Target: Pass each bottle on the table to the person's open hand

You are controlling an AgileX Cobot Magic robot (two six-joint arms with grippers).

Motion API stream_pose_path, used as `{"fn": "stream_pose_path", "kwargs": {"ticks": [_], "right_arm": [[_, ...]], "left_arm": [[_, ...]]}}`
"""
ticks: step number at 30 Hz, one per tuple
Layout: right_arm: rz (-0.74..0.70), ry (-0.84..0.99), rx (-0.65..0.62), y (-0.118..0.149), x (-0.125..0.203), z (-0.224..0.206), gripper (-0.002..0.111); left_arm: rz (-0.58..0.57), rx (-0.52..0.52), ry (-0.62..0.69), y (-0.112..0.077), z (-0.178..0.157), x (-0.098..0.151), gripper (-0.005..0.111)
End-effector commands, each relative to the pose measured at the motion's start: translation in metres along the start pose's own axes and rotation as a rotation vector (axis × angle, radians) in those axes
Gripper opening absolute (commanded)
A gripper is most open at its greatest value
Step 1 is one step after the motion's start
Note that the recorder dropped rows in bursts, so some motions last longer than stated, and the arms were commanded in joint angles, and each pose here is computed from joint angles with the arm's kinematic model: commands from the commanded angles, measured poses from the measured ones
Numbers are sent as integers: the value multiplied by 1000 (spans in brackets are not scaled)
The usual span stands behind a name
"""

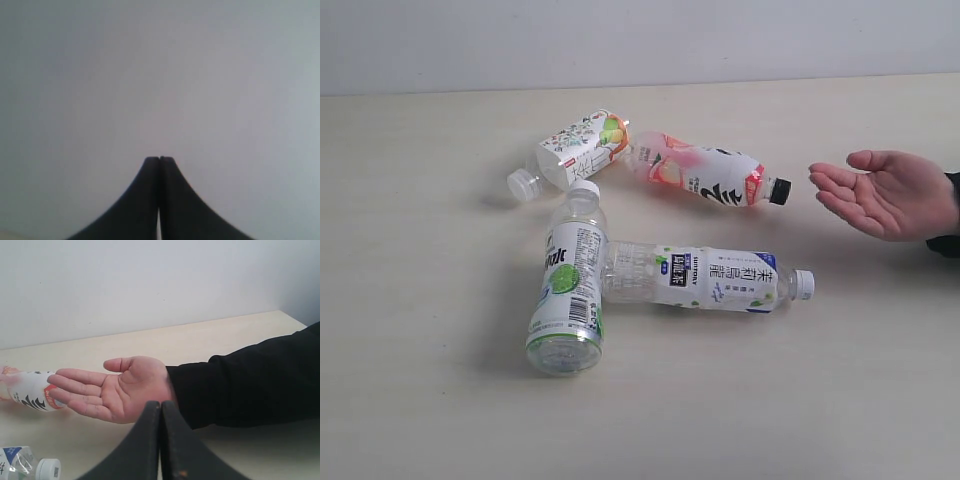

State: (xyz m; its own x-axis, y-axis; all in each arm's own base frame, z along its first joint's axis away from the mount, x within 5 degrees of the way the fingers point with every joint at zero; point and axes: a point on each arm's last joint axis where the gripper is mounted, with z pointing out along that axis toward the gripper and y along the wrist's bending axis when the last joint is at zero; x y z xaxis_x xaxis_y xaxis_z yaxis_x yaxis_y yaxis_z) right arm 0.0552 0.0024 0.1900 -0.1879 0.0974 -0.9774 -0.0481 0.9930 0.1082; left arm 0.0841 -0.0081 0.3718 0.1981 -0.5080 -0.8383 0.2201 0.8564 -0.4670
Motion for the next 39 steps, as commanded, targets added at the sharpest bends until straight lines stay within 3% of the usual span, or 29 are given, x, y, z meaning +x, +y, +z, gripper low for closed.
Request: {"fn": "stream_pose_path", "kwargs": {"ticks": [1,12,18,23,28,33,39], "right_arm": [[-2,-10,3,0,0,0,0],[-2,-10,3,0,0,0,0],[-2,-10,3,0,0,0,0],[-2,-10,3,0,0,0,0],[-2,-10,3,0,0,0,0],[-2,-10,3,0,0,0,0],[-2,-10,3,0,0,0,0]], "left_arm": [[129,-103,279,-1,45,3,0],[351,-187,862,-8,131,3,0],[356,-206,1185,-16,147,8,0],[383,-200,1256,-36,152,22,0],[506,-204,1318,-61,158,62,0],[585,-176,1436,-88,161,121,0],[626,-230,1605,-97,162,199,0]]}}
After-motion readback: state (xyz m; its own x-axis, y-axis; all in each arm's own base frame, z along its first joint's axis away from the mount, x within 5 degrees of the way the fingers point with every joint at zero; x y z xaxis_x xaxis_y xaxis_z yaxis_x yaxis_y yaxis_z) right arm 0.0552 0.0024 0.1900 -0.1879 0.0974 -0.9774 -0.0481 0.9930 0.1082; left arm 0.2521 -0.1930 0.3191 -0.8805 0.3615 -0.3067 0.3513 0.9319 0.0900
